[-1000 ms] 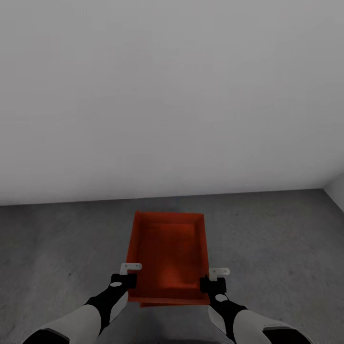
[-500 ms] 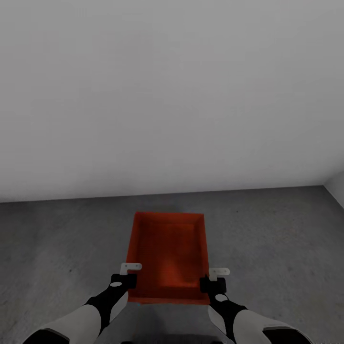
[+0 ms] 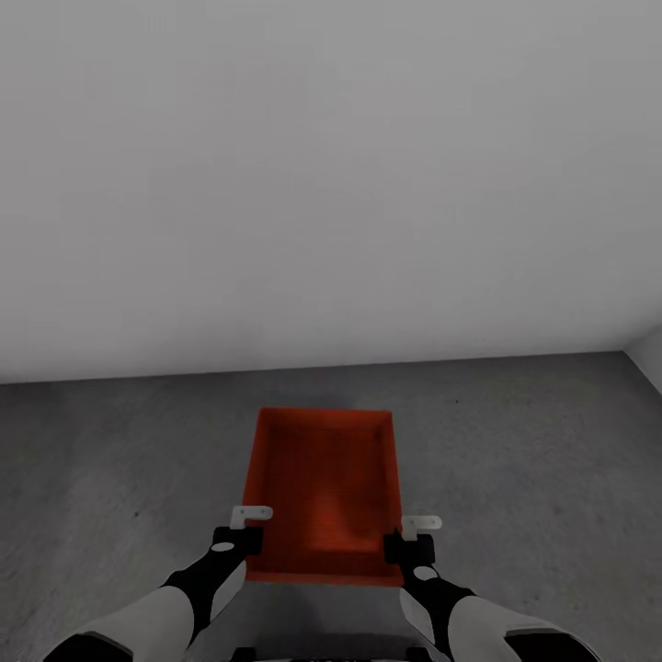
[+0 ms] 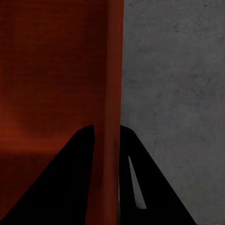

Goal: Move the two storage containers from the living room to the garage. In the garage, place one container on the floor and stack the other container on top of it (either order is fine).

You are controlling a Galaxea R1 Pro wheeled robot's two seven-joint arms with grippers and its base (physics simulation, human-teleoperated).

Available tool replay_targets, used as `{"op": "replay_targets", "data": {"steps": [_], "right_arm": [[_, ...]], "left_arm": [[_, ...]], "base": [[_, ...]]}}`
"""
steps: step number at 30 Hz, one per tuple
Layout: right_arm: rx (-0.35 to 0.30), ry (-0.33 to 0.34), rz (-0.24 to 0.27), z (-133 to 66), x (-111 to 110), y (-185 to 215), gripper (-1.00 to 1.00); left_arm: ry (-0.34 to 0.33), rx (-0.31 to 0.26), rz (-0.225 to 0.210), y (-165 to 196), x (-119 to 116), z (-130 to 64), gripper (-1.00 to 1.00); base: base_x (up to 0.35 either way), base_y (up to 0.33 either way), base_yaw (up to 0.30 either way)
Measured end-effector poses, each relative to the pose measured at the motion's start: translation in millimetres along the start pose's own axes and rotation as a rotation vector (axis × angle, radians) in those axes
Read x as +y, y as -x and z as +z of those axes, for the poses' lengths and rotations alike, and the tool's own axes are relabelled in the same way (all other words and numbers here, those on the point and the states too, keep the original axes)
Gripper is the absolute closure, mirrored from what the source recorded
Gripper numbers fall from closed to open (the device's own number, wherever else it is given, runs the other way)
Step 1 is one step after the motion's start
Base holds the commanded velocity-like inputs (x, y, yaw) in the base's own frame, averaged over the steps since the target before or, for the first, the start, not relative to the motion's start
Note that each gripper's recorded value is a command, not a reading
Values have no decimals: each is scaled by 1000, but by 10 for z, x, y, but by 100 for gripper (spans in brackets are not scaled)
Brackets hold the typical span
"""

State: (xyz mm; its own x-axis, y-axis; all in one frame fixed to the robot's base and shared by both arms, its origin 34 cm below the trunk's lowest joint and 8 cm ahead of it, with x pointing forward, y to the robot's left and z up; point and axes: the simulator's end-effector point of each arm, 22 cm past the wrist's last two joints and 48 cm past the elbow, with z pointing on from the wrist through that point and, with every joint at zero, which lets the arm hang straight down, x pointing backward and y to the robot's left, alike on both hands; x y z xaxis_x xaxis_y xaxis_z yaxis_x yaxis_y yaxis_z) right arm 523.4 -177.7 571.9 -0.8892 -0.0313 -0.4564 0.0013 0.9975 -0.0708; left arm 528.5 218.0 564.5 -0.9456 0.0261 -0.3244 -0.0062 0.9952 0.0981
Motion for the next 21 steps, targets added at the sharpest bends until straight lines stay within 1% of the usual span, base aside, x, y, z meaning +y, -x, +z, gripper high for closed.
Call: {"op": "replay_targets", "data": {"steps": [21], "right_arm": [[0,0,-2,8,-16,-8,100]], "left_arm": [[-1,1,-1,-10,-16,3,100]], "base": [[0,0,0]]}}
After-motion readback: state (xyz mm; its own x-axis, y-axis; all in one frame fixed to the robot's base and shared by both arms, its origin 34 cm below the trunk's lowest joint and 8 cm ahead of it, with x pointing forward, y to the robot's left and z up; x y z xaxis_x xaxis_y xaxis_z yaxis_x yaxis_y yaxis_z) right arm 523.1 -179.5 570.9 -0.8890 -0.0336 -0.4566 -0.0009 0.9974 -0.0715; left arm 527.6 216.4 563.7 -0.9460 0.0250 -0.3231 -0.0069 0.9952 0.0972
